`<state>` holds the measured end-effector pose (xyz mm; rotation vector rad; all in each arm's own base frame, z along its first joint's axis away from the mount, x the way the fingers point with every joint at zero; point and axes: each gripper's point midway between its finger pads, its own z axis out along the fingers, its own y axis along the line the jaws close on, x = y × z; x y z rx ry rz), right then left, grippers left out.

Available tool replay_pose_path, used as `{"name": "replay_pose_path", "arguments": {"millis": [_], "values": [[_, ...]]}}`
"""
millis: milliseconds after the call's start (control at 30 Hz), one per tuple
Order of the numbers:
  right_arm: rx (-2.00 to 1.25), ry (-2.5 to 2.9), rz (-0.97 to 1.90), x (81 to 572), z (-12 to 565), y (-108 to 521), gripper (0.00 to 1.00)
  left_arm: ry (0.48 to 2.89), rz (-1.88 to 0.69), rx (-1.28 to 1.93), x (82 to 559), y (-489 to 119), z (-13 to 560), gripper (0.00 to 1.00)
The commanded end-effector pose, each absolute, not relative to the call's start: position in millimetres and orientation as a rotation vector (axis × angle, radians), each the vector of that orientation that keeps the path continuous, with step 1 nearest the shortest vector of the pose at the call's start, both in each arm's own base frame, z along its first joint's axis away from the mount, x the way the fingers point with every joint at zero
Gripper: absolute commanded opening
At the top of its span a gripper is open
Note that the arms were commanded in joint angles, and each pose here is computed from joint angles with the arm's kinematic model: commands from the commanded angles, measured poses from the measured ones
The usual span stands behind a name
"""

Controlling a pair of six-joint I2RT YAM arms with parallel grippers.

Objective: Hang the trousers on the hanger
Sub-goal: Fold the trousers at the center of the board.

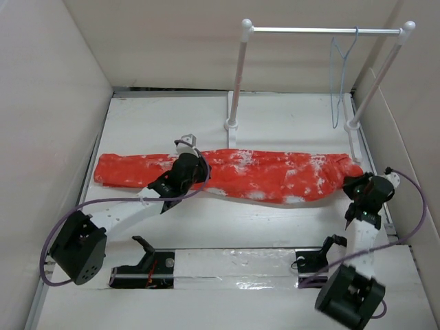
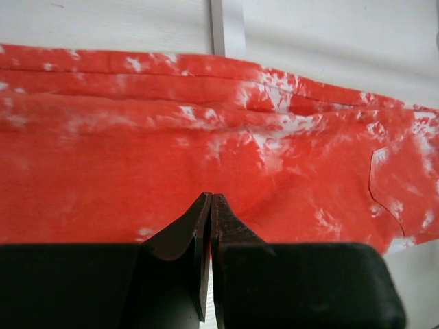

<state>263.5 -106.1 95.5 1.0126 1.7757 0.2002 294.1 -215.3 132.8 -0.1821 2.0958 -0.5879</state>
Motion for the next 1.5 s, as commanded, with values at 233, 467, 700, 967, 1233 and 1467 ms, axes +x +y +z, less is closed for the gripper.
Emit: {"name": "replay_pose_path", "arguments": {"millis": [233, 467, 700, 967, 1233, 1467], "values": [[0.326, 1.602, 0.532, 231.2, 247.8, 35.3, 0.00, 2.082, -0.560, -0.192, 292.0, -258.5, 108.8, 0.00], [0.047, 1.567, 0.694, 236.3, 333.5, 76.1, 0.00, 2.164, -0.525, -0.170, 267.4, -269.0, 65.1, 0.00], [-0.074, 1.460, 0.731, 239.3, 425.4, 88.7, 0.00, 2.271, -0.450, -0.104, 244.9, -290.8, 14.1, 0.00], [-0.211, 1.380, 0.928, 225.7, 479.4, 151.0, 0.00, 2.317, -0.489, -0.048, 226.4, -336.1, -4.4, 0.00], [-0.155, 1.417, 0.907, 245.5, 485.6, 217.3, 0.00, 2.319, -0.551, -0.045, 223.9, -359.1, -8.6, 0.00], [-0.156, 1.428, 0.983, 265.0, 509.9, 221.4, 0.00, 2.301, -0.679, 0.024, 238.6, -420.7, 6.3, 0.00]]}}
